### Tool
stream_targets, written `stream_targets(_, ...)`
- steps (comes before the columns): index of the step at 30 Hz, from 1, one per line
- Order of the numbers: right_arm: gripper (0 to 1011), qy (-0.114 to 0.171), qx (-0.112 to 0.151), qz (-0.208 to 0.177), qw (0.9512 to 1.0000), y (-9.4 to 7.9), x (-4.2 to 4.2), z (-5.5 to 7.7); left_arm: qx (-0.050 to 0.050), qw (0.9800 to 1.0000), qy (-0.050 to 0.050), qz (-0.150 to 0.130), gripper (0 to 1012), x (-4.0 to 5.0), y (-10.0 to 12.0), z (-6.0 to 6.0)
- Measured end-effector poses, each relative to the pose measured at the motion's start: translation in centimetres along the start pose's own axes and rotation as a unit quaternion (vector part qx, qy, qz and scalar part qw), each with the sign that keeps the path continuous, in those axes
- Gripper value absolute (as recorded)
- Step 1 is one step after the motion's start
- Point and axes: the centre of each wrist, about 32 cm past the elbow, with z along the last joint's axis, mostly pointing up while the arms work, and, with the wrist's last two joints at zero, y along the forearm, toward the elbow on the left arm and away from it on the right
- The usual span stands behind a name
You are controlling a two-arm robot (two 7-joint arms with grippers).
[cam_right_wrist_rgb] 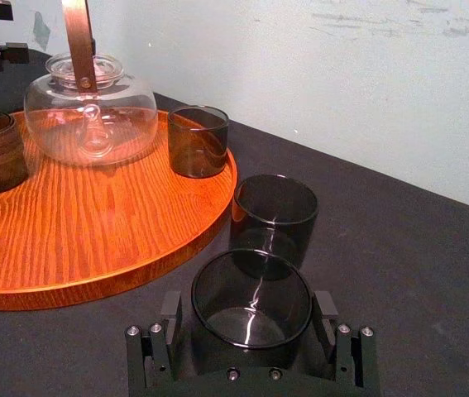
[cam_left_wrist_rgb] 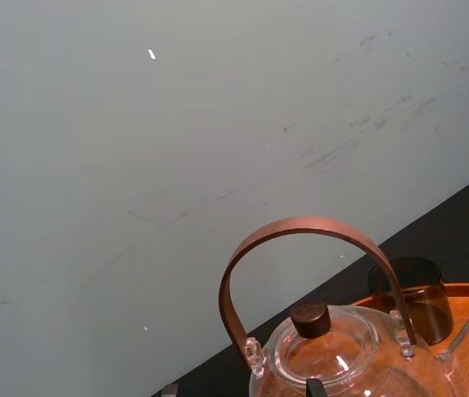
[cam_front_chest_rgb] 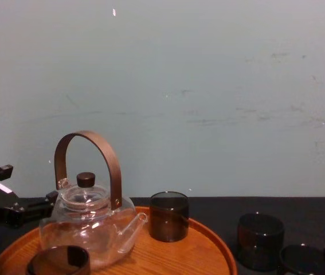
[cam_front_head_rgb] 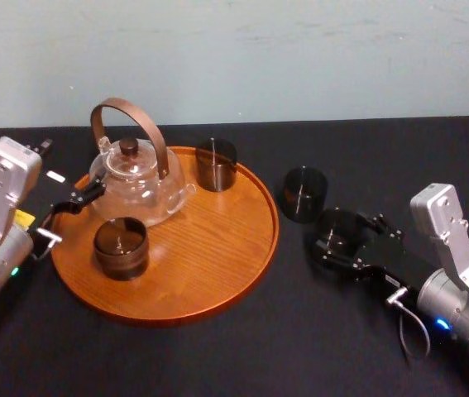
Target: Pick up the glass from the table and place it on the tray.
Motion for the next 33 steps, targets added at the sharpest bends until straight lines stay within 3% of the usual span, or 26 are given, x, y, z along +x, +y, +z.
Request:
stream_targets(13, 999, 0.002, -0.001, 0.0, 1.0, 0.12, 0.01, 0.0, 0.0, 1.0, 0.0, 0.0, 1001, 0.0, 0.0, 0.0)
stream_targets(19, 896, 0.001, 0.0, 0.0, 1.0, 0.11, 0.0, 0.01, 0.0, 1.0, 0.0, 0.0, 1001, 0.0, 0.0, 0.0)
stream_targets(33, 891, 0.003, 0.004, 0.002, 1.0, 0.01, 0.0, -0.02, 0.0, 1.0, 0.0, 0.0, 1001, 0.0, 0.0, 0.0)
